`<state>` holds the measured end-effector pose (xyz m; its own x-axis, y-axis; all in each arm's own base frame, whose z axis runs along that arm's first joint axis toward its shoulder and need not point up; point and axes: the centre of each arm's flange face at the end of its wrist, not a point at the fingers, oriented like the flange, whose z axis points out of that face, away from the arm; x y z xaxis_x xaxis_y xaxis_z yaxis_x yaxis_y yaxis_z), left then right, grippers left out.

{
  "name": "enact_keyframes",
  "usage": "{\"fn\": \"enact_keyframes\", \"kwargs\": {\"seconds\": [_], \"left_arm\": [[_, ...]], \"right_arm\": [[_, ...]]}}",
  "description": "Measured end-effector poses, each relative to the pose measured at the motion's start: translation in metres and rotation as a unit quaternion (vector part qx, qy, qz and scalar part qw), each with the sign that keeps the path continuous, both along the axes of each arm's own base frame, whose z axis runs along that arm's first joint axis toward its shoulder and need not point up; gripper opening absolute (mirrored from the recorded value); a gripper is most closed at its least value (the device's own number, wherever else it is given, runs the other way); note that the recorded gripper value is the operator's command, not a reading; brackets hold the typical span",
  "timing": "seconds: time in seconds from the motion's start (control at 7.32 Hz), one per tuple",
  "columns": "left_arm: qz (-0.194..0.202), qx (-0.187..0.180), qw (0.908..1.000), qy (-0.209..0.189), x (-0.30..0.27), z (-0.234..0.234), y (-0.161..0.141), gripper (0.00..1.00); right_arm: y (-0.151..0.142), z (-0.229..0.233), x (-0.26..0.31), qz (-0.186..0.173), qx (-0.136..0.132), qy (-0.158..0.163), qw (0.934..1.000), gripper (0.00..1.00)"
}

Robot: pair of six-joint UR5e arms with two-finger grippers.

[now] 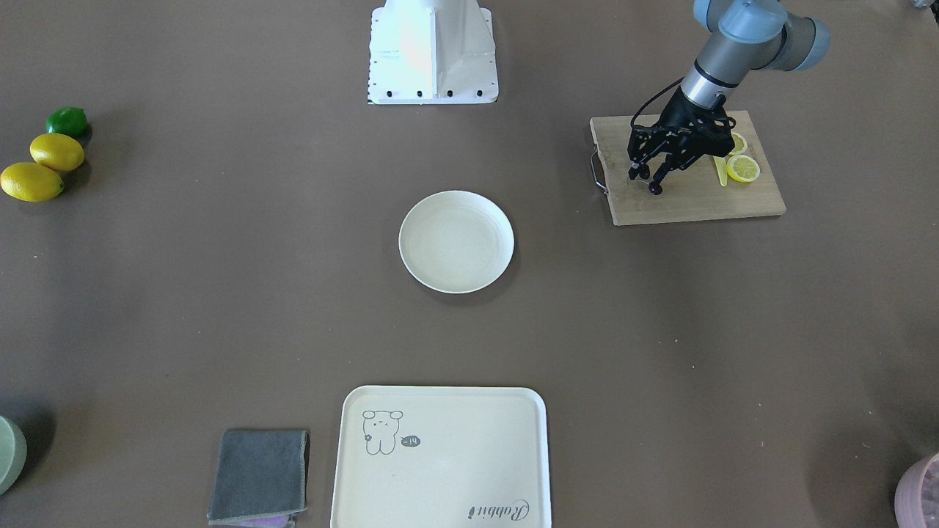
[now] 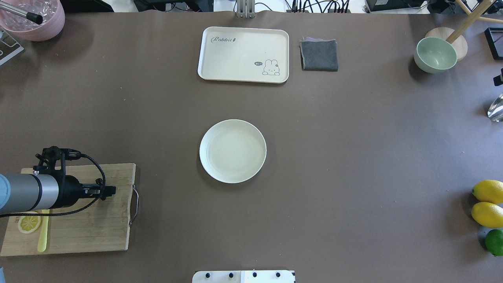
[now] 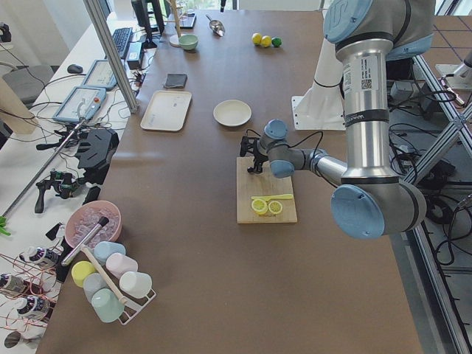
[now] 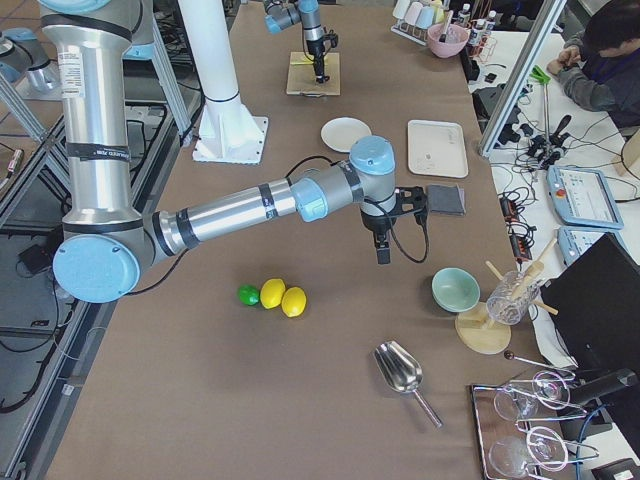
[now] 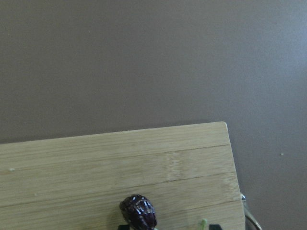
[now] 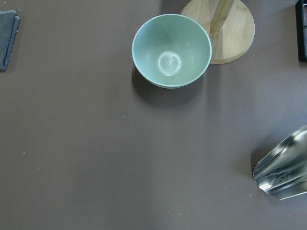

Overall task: Place red cherry on plate
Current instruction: 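Lower the left gripper and grasp the cherries by their stems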

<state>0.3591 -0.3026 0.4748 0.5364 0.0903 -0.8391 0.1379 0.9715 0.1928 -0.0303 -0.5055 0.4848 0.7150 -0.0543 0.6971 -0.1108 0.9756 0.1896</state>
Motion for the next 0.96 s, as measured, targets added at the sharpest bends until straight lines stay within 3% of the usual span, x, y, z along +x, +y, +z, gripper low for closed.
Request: {"fn": "enact_keyframes", "kwargs": {"seconds": [0.27,0.96], "left_arm": [[0.001,0.001,1.0,0.002,0.0,-0.002,0.001,0.01],[-0.005,0.014,0.9992,0.038,-0.011,-0.041,-0.002,0.0]], "right_arm": [[0.0,0.0,0.0,0.0,0.0,0.0,1.0,1.0],[0.001,0.001,0.0,0.0,0.0,0.0,1.0,1.0]]}}
